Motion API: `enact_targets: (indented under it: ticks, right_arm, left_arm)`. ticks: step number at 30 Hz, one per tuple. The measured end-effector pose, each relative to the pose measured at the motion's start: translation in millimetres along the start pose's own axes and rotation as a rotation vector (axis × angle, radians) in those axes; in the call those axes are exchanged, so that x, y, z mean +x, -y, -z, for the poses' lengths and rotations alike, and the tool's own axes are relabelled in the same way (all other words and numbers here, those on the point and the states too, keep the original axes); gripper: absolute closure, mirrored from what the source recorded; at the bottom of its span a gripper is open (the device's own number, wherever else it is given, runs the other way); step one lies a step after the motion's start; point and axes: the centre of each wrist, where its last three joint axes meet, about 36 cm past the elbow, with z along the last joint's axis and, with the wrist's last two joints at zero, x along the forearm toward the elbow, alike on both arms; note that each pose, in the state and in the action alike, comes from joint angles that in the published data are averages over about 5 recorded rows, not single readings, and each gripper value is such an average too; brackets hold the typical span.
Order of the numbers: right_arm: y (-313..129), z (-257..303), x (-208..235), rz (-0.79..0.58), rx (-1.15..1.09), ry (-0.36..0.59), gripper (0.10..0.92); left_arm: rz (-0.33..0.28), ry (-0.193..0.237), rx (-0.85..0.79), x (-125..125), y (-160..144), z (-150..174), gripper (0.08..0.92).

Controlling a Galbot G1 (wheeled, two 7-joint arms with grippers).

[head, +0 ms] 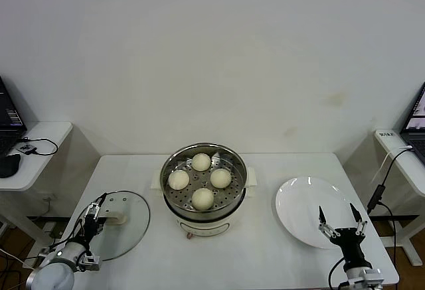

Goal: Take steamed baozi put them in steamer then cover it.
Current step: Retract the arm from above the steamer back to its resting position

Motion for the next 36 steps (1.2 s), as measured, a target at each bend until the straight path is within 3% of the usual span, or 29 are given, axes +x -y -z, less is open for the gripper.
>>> enact_targets:
  ticks: [10, 31, 36]
  right_arm:
    - [-4.8, -2.4, 0.1, 0.006, 0.0, 0.0, 0.2]
    - [-7.3, -3.7, 0.6, 0.014, 0.006, 0.0, 0.2]
    - [-8.5, -2.6, 0.3, 0.018, 0.011, 0.004, 0.199]
  left_arm:
    - [0.021, -0.014, 0.051, -7.8, 5.2, 2.3, 0.207]
    - [0.048, -0.035, 0.116, -2.6, 21.3, 6.1, 0.803]
    - [0.073, -0.053, 0.115, 3.6, 14.0, 6.3, 0.857]
